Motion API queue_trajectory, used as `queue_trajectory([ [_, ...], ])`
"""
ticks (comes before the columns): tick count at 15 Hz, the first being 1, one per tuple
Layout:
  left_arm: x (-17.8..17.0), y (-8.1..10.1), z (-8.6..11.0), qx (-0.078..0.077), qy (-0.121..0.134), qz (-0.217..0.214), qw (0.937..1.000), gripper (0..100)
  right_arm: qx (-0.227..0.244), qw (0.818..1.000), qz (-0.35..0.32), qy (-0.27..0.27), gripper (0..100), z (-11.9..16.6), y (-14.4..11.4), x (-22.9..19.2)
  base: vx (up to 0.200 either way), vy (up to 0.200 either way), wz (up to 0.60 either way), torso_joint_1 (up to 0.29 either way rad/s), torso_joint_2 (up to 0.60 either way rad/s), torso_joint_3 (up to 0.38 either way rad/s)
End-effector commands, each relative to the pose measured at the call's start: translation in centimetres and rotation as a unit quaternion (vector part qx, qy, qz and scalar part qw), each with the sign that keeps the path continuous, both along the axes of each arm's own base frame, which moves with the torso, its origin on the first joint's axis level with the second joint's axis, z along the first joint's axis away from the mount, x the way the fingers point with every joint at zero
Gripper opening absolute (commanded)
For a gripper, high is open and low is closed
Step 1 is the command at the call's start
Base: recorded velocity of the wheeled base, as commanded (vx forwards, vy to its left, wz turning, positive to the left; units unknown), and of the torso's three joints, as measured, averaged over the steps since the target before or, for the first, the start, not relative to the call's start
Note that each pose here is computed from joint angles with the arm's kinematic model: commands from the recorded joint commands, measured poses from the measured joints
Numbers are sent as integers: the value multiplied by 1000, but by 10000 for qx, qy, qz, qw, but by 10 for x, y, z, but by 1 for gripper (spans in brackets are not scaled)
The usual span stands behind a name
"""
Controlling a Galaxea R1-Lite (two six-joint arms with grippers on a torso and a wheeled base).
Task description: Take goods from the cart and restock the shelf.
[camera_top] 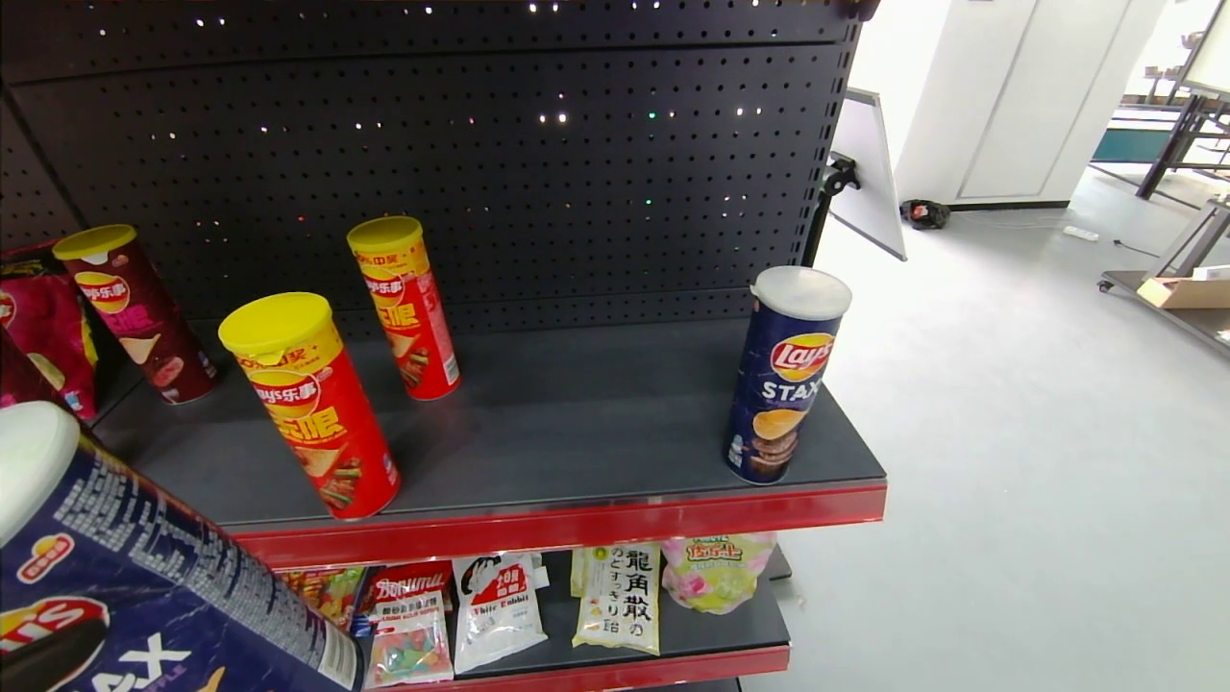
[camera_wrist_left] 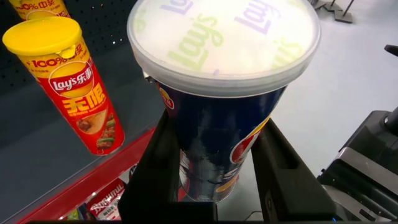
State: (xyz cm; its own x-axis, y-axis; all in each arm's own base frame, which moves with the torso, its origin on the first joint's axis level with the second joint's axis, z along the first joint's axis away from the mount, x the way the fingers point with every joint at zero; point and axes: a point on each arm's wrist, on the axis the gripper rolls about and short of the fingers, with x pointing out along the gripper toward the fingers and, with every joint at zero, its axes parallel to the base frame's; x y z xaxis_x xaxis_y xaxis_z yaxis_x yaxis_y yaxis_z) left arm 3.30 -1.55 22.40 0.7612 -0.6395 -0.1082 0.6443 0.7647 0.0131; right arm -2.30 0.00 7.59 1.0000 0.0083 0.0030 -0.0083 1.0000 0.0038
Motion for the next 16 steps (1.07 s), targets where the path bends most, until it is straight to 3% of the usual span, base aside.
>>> queue_trajectory([
  [1, 0, 0, 0, 2, 5, -10, 10000, 0, 4, 10000, 5, 7, 100, 0, 0, 0, 0, 0, 0, 0, 0, 0],
  [5, 1, 0, -3, 5, 59, -10, 10000, 0, 4, 10000, 5, 7, 100, 0, 0, 0, 0, 0, 0, 0, 0, 0],
  [11, 4, 0, -3, 8, 112, -18, 9999, 0, -19, 10000, 12, 7, 100, 0, 0, 0, 0, 0, -600, 6, 2, 2],
  [16, 3, 0, -3, 2, 110, -17, 9999, 0, -19, 10000, 12, 7, 100, 0, 0, 0, 0, 0, 0, 0, 0, 0],
])
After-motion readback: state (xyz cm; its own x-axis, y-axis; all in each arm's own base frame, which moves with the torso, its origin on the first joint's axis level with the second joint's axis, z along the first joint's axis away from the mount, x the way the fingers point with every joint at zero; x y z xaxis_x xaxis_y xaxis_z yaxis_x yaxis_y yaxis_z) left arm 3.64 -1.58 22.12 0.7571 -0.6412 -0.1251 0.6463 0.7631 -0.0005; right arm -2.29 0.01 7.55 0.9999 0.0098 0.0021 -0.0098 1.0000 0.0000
